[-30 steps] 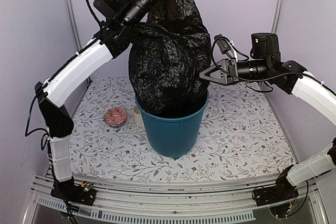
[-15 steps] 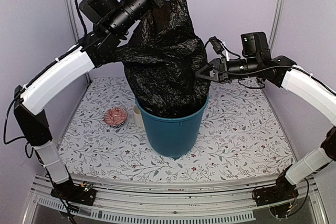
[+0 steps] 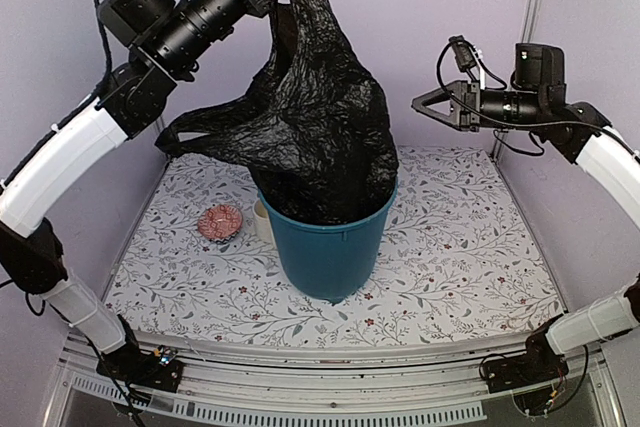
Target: Put the trash bags into the trash bin
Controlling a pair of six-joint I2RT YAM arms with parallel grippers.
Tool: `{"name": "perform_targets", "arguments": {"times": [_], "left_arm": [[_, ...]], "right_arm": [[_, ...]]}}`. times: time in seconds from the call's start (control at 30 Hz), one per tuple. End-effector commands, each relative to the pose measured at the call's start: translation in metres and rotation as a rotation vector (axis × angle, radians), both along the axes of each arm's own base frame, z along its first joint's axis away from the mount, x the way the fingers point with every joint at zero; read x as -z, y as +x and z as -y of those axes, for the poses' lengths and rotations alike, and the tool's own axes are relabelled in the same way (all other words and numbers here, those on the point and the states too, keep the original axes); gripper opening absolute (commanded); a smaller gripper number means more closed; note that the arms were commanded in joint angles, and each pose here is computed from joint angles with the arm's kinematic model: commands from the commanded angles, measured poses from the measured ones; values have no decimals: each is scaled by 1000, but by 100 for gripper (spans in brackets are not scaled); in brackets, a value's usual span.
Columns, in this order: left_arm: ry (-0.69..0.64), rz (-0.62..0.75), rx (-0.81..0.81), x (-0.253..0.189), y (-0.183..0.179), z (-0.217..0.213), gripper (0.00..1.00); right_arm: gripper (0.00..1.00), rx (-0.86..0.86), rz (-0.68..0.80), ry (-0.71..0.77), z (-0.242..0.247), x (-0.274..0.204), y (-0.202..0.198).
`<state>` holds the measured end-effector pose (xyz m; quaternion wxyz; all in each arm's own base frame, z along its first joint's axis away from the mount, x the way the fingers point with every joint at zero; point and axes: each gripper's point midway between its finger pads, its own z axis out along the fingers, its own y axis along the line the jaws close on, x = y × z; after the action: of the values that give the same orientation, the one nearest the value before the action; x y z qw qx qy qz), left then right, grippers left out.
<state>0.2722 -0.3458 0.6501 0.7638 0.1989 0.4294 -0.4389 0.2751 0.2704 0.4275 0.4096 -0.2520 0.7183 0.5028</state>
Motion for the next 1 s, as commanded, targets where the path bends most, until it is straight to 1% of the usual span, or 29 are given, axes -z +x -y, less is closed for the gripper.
{"name": "perform_targets", "arguments": {"times": [0.0,0.07,0.13,0.37,0.47,0.63,0.73,0.97], "left_arm": [[77,-81,54,33,-2,13,0],[78,-100,66,41,-3,15,0],[82,-113,67,48,-2,17,0],[117,-146,42,69,5,20,0],[118,-147,21,71,7,17,0],[130,-160,9,81,12,19,0],[144,-172,19,90,16,26,0],[156,-203,53,108,22,39,0]], "right_arm": [[34,138,-139,-47,-2,32,54],[33,135,-187,-66,-10,48,67],[31,121,-201,-76,-19,54,72],[30,-5,-180,-126,-71,62,51],[30,-12,-181,-131,-76,63,47],[31,-7,-220,-150,-76,74,45],[33,26,-220,-181,-69,79,47],[37,156,-187,-140,-17,54,62]]}}
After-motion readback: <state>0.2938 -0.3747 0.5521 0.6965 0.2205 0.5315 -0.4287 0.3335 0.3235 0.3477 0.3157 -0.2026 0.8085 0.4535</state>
